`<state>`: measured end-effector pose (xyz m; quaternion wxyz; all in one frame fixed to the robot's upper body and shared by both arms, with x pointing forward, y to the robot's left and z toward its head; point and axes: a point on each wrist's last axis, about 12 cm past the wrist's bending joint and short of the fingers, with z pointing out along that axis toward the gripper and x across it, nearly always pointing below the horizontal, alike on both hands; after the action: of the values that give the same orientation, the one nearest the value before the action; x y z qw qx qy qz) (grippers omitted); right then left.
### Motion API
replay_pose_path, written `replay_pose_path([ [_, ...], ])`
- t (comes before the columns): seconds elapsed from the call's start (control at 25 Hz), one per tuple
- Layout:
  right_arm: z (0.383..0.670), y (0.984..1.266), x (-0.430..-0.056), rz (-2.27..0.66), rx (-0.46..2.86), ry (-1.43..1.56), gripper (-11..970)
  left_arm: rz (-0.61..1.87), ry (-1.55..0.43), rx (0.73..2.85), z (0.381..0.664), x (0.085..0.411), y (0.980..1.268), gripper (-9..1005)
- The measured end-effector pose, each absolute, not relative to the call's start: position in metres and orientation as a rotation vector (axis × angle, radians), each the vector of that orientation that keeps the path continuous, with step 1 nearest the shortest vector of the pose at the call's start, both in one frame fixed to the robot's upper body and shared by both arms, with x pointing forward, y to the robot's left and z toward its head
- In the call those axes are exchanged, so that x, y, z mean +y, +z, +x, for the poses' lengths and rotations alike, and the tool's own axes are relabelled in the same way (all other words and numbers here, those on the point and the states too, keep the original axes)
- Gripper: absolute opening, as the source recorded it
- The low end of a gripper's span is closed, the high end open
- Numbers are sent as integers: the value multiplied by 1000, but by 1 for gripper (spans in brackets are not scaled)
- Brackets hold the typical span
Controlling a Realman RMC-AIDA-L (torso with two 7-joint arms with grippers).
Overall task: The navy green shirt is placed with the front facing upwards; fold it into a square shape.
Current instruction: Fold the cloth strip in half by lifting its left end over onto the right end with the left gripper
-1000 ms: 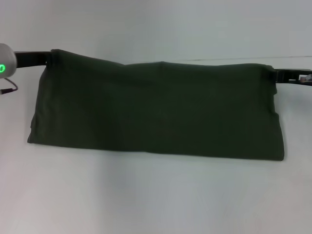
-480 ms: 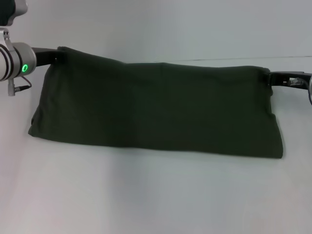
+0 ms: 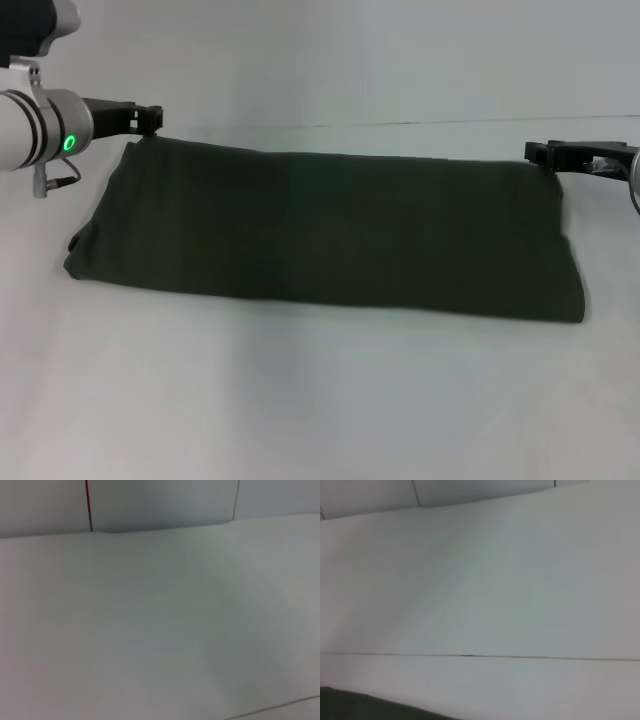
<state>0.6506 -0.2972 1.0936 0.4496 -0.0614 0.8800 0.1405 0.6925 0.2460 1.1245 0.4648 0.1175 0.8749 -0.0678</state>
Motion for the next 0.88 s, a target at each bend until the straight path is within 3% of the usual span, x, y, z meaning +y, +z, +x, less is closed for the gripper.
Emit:
replay_pose_path([
  [0.08, 651, 1094, -297, -153, 2177, 346, 252, 290, -167, 2143, 693, 245, 1126, 204],
  [0.32, 648, 1092, -302, -147, 2182, 333, 457, 265, -166, 2127, 693, 248, 1129, 465],
  [0.48, 645, 1093, -307, -165, 2172, 324, 542, 223, -186, 2110, 693, 253, 1133, 599],
  [0.72, 633, 1097, -305, -247, 2117, 435, 632, 131, -377, 2103, 687, 269, 1141, 809],
  [0.88, 622, 1100, -303, -332, 2039, 524, 637, 106, -494, 2094, 677, 284, 1144, 809],
])
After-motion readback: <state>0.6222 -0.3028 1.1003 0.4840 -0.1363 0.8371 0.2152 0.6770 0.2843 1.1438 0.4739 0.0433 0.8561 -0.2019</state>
